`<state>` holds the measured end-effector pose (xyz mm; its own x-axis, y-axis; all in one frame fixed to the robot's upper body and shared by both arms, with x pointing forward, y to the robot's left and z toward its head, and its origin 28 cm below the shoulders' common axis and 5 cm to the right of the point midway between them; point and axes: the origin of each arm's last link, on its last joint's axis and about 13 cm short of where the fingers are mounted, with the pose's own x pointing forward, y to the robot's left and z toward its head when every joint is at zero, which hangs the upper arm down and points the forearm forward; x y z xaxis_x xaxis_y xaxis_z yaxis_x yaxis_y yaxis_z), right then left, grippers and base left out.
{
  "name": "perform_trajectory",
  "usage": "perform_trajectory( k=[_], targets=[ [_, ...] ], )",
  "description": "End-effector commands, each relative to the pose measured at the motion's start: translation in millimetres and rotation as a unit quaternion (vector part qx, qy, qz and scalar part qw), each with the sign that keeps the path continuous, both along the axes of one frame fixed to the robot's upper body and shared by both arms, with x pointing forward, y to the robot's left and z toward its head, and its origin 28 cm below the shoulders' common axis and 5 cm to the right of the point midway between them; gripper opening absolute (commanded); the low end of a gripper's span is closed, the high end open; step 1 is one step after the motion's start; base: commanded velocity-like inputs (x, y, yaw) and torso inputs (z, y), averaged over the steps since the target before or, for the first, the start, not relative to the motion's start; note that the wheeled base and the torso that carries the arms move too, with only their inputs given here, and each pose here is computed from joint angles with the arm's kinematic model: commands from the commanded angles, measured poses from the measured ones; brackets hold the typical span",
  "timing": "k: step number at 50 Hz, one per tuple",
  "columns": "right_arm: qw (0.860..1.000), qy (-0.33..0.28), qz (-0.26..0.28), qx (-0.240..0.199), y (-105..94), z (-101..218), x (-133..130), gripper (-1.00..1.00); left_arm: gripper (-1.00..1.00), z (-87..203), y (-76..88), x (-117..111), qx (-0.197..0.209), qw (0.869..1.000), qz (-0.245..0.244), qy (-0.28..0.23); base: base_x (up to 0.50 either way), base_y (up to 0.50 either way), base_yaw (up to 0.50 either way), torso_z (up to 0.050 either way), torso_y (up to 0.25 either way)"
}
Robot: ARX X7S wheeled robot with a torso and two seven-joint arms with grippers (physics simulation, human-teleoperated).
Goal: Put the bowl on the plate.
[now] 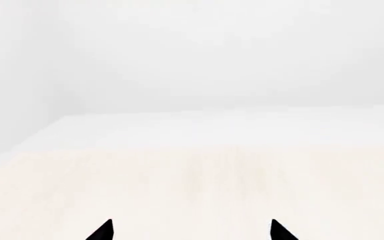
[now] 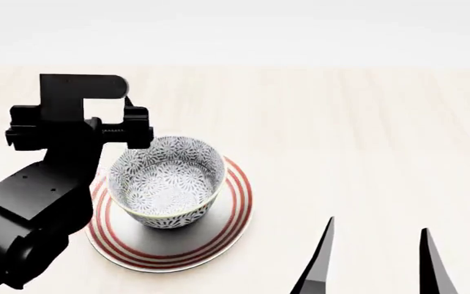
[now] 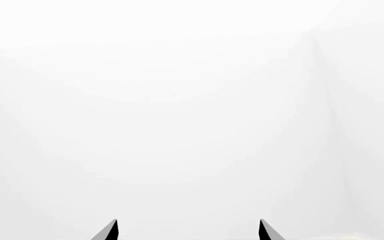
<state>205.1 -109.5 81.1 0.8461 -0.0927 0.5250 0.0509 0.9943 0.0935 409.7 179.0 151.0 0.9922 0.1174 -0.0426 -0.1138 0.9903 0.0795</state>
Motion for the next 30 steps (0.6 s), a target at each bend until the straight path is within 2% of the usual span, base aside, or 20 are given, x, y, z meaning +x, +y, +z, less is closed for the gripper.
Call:
perform_trajectory(
  k=[1,4,5,7,9,14,15,18,20,24,27,30],
  targets=[
    [1.000,-0.003,0.001,-0.008,0.3,1,0,1.00,1.00,18,22.0,-20,0.032,0.993,0.021,-0.113,0.00,0.00,0.00,0.000,0.000],
    [1.000,-0.002,0.000,-0.008,0.3,1,1,1.00,1.00,16,34.3,-32,0.049,0.990,0.035,-0.130,0.00,0.00,0.00,0.000,0.000],
    [1.000,-0.001,0.001,-0.009,0.7,1,0,1.00,1.00,11,45.2,-42,0.061,0.987,0.046,-0.141,0.00,0.00,0.00,0.000,0.000],
    [1.000,-0.001,0.001,-0.009,1.0,0,0,1.00,1.00,9,49.8,-47,0.061,0.987,0.051,-0.143,0.00,0.00,0.00,0.000,0.000],
    [1.000,0.001,0.003,-0.011,2.3,0,0,1.00,1.00,-3,63.6,-65,0.062,0.985,0.065,-0.145,0.00,0.00,0.00,0.000,0.000],
    [1.000,0.002,0.005,-0.015,3.9,-1,-1,1.00,1.00,-26,75.8,-93,0.067,0.984,0.078,-0.142,0.00,0.00,0.00,0.000,0.000],
    [1.000,0.002,0.005,-0.017,4.3,-1,-1,1.00,1.00,-37,79.4,-108,0.069,0.983,0.086,-0.145,0.00,0.00,0.00,0.000,0.000],
    [1.000,0.003,0.005,-0.018,4.7,-2,-1,1.00,1.00,-49,80.9,-126,0.073,0.981,0.093,-0.154,0.00,0.00,0.00,0.000,0.000],
    [1.000,0.004,0.005,-0.020,5.2,-3,-1,1.00,1.00,-60,81.9,-146,0.089,0.974,0.097,-0.185,0.00,0.00,0.00,0.000,0.000],
    [1.000,0.011,0.005,-0.022,6.0,-6,-1,1.00,1.00,-77,81.2,-166,0.103,0.966,0.099,-0.217,0.00,0.00,0.00,0.000,0.000],
    [1.000,0.014,0.005,-0.024,6.6,-9,0,1.00,1.00,-88,83.8,-172,0.100,0.958,0.124,-0.238,0.00,0.00,0.00,0.000,0.000],
    [0.999,0.017,0.003,-0.028,6.4,-11,0,1.00,1.00,-98,82.2,-177,0.102,0.954,0.118,-0.258,0.00,0.00,0.00,0.000,0.000]
  ],
)
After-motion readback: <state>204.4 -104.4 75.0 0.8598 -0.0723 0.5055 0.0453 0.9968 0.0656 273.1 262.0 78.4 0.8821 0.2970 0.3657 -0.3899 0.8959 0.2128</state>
